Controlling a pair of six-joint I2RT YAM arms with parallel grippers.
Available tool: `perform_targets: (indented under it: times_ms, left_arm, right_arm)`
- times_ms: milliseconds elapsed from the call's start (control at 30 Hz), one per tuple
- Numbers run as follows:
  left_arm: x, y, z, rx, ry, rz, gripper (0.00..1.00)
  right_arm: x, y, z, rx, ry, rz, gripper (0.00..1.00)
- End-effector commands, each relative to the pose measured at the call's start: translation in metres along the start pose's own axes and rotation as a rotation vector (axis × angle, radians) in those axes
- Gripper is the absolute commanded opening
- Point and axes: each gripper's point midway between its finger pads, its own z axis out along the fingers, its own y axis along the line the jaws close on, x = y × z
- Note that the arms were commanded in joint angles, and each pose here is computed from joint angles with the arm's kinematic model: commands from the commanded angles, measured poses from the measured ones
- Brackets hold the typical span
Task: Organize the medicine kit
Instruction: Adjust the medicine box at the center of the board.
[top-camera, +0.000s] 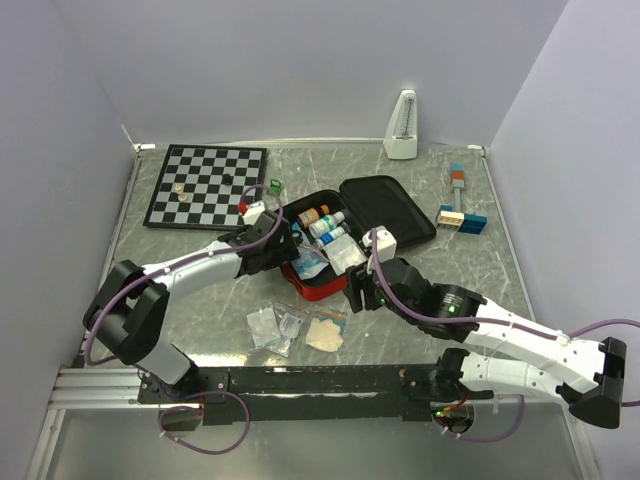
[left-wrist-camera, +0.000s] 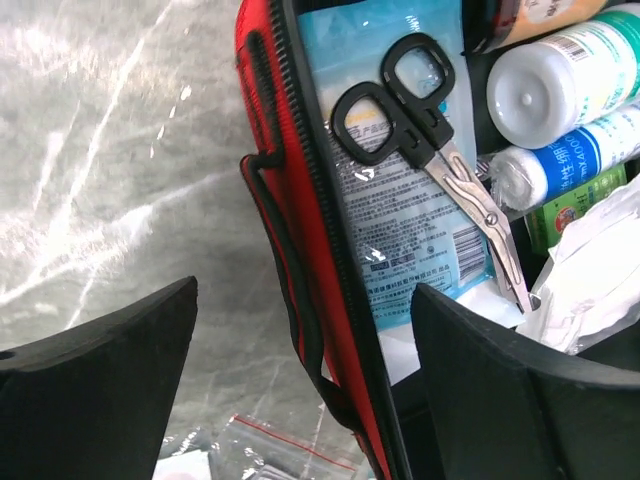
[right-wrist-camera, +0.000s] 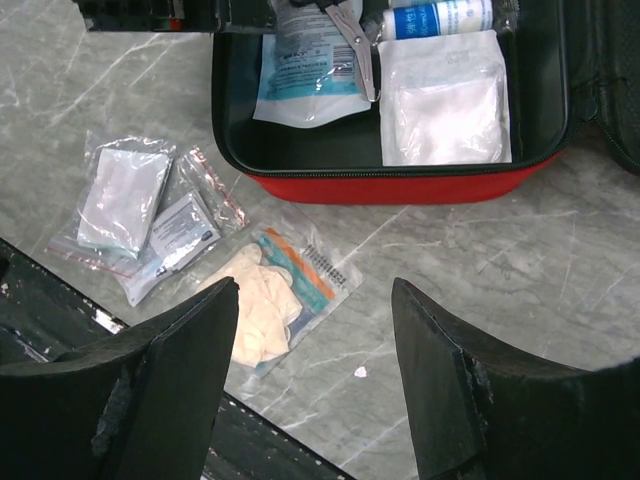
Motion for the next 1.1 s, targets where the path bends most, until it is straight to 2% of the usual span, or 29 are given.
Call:
perform_targets:
  times_ms: [0,300,600,733,833,1067]
  left_arm:
    - [-0.011,-0.001,-0.001,-0.024,-0.007,0.116,0.88]
    - [-0.017,0.038,-0.007,-0.092,-0.045,0.239,0.84]
    - [-0.041,0.032,0.008,-0.067,-0.046,0.35,0.8]
    - [-0.042,0.033,0.017,-0.048,-0.013,0.394,0.8]
    - [-0.042,0.038,0.021,-0.055,0.002,0.429,0.8]
    - [-0.046,0.044,0.021,-0.023,-0.032,0.551,0.79]
  right_arm:
    - [-0.013,-0.006,-0.008,0.025,-0.04,0.008,0.7]
    - [0.004,-0.029,0.005,0.121,-0.014,-0.005,0.7]
    - [0.013,-0.057,0.01,0.13,-0.02,0.215,0.75]
    - [0.014,-0.068,0.01,0.142,-0.039,0.32,0.84]
    - [0.013,-0.07,0.012,0.132,-0.042,0.384,0.98]
    - [0.007,-0.081,0.021,0.082,-0.086,0.57,1.0]
